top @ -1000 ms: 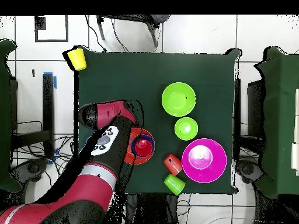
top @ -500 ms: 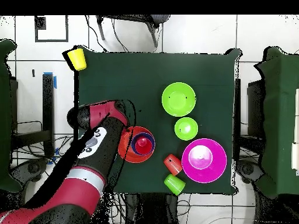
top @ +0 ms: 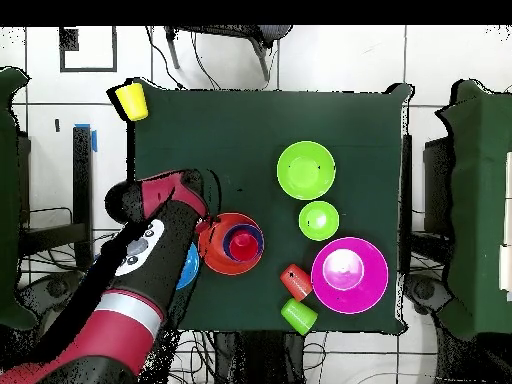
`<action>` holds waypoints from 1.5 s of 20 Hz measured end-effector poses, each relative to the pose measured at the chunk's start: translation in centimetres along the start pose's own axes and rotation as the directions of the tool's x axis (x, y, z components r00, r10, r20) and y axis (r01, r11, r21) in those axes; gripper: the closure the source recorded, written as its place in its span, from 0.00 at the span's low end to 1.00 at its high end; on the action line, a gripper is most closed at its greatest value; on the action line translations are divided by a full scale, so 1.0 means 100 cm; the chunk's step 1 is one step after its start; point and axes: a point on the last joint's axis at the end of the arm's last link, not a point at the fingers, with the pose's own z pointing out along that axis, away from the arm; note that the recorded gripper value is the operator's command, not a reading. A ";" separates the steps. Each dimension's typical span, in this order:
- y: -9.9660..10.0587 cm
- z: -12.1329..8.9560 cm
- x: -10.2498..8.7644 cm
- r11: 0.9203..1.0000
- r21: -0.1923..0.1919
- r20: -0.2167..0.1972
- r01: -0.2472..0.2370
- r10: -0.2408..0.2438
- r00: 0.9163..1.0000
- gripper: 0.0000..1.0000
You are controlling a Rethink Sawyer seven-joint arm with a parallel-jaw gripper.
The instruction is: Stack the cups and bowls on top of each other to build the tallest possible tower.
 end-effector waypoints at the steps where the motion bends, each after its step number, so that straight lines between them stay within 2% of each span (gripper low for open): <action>1: 0.001 0.000 -0.001 1.000 0.001 0.006 0.001 -0.001 1.000 1.00; 9: 0.003 0.001 -0.008 1.000 0.013 0.050 0.006 -0.007 0.999 1.00; 16: 0.003 0.011 -0.014 0.999 0.034 0.076 0.009 -0.011 0.997 1.00; 30: 0.004 0.020 -0.019 0.999 0.043 0.080 0.007 -0.011 0.997 1.00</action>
